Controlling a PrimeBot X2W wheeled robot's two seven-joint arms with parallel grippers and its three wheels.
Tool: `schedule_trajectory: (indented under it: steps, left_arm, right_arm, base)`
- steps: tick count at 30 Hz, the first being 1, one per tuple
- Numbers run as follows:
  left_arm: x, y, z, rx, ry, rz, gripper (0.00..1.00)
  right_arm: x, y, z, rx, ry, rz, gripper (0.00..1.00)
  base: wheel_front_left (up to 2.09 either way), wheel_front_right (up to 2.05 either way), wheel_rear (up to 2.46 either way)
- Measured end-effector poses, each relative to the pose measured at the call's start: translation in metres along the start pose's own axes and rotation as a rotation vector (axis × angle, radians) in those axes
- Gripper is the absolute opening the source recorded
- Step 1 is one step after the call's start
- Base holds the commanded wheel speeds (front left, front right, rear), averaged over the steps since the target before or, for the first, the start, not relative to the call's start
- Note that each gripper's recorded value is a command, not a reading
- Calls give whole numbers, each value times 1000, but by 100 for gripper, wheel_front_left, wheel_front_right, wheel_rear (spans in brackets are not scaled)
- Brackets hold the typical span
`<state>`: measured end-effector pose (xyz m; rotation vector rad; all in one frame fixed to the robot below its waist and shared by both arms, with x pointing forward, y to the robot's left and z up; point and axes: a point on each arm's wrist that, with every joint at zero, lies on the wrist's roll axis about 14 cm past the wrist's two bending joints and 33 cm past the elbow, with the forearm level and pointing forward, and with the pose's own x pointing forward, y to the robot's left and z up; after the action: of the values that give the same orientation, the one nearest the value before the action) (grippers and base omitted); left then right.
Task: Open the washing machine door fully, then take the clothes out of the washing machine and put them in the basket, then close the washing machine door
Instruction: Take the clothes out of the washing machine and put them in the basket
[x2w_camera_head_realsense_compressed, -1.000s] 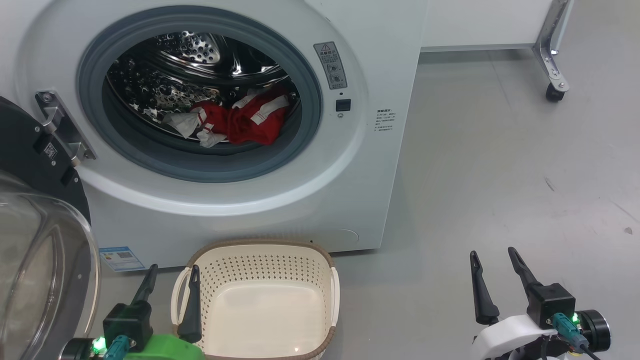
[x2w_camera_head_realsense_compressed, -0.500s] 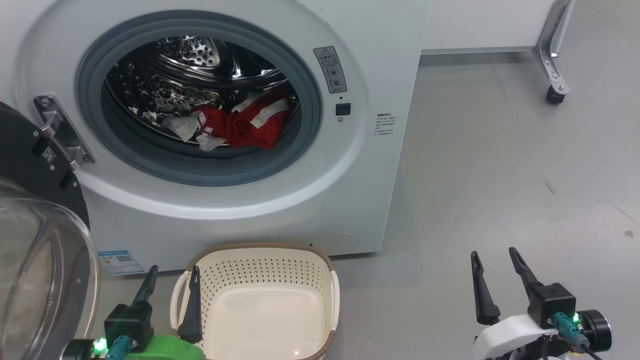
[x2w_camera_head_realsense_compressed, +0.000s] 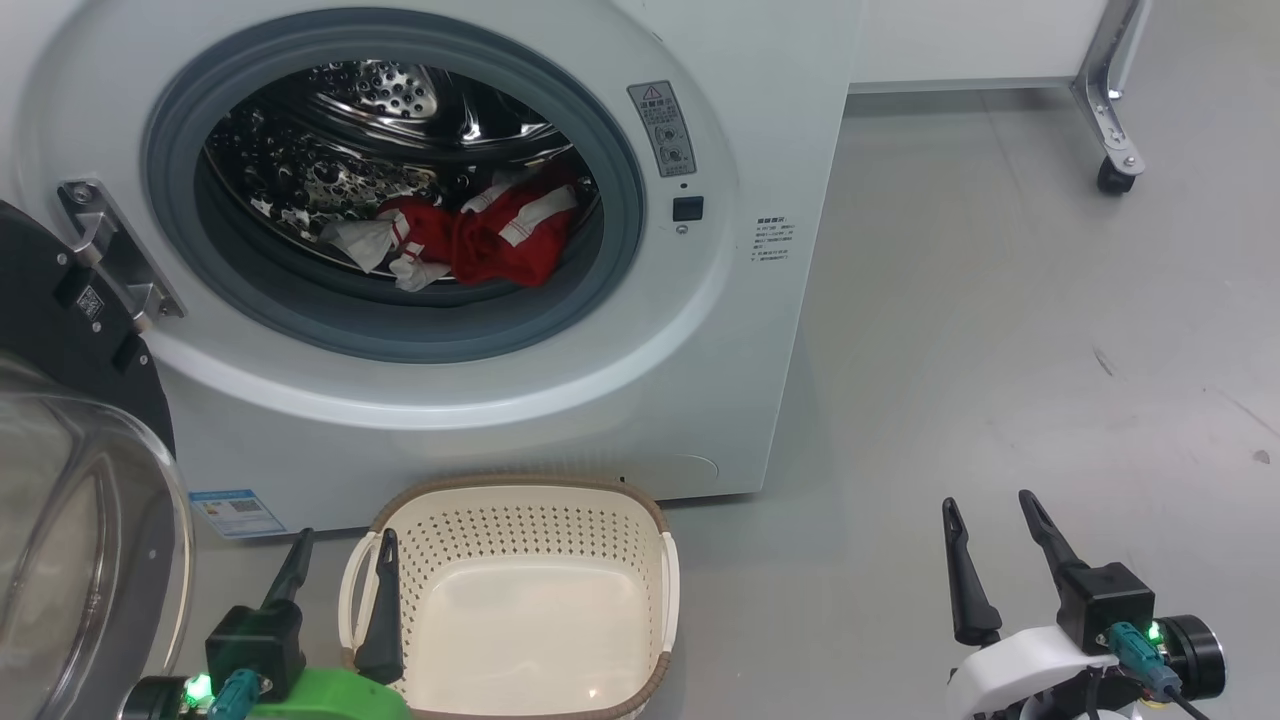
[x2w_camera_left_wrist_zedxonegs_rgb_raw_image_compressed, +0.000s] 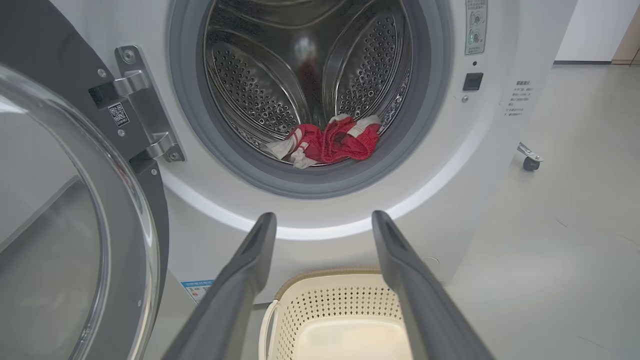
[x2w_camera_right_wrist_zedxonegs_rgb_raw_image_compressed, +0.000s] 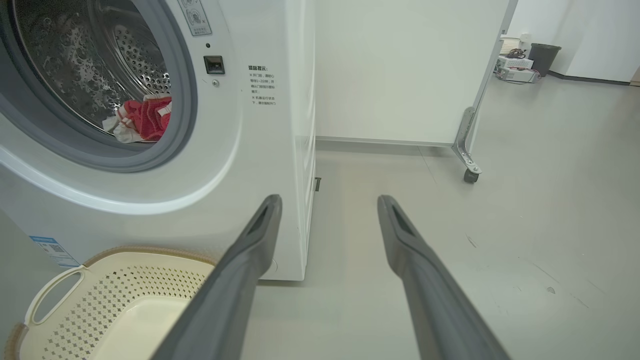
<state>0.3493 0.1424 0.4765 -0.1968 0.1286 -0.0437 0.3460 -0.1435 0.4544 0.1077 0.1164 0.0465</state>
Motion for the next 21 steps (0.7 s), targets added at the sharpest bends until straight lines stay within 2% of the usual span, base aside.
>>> schedule_trajectory:
  steps: [9,17,21]
  left_arm:
    - [12,-2,-15,1,68,-7,100]
    - [45,-7,-31,15,157,-44,100]
    - [64,-10,-45,-21,228,-61,100]
  right_arm:
    - [10,0,-1,-4,12,9,100]
    - [27,-2,-1,-20,15,13,100]
    - [36,-4,-3,-19,21,8,100]
  base:
    - [0,0,0]
    - [0,0,0]
    - [0,0,0]
